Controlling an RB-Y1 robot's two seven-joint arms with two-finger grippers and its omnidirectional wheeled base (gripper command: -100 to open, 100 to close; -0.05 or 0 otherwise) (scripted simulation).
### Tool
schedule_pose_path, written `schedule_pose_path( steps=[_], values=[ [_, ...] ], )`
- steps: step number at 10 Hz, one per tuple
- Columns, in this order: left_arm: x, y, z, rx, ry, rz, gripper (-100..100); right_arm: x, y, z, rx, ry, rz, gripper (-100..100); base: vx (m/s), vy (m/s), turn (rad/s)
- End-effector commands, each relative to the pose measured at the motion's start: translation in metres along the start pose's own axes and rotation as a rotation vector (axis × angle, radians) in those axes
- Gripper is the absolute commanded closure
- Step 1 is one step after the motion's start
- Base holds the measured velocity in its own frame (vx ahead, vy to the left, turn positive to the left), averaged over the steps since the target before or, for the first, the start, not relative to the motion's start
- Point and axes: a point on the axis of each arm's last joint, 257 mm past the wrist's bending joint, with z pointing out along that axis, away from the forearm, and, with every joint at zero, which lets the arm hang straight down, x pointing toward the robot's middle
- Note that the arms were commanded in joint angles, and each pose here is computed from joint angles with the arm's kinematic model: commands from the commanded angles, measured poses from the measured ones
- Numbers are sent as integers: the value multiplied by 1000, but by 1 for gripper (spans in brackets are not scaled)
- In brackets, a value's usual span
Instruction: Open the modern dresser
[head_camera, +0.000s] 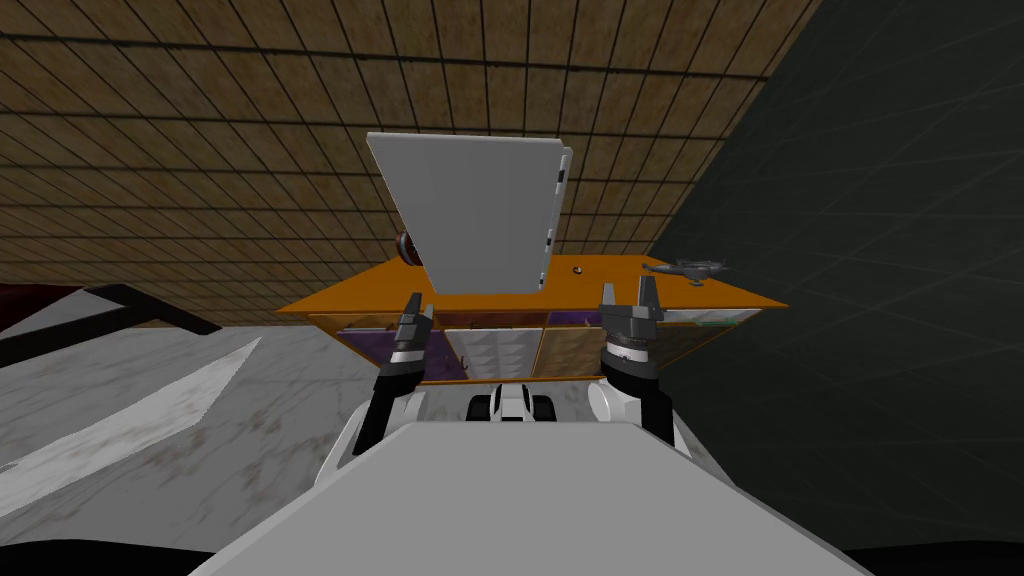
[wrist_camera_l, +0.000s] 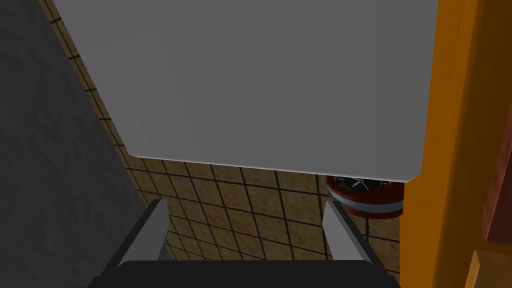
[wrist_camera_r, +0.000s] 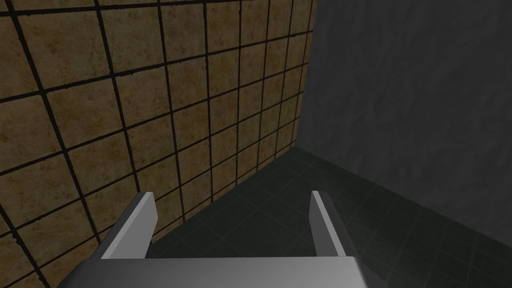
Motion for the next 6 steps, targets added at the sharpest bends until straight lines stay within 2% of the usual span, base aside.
schedule_pose_path(
  steps=[1,3,6],
  values=[
    [7,12,-1,-16,54,27,-100,0,0,0,0,0,0,0,-13,-17,-10],
    [13,28,-4,-42,94,45,-100,0,0,0,0,0,0,0,-15,-21,-12],
    [17,51,-9,-79,112,48,-100,0,0,0,0,0,0,0,-23,-28,-15]
  ],
)
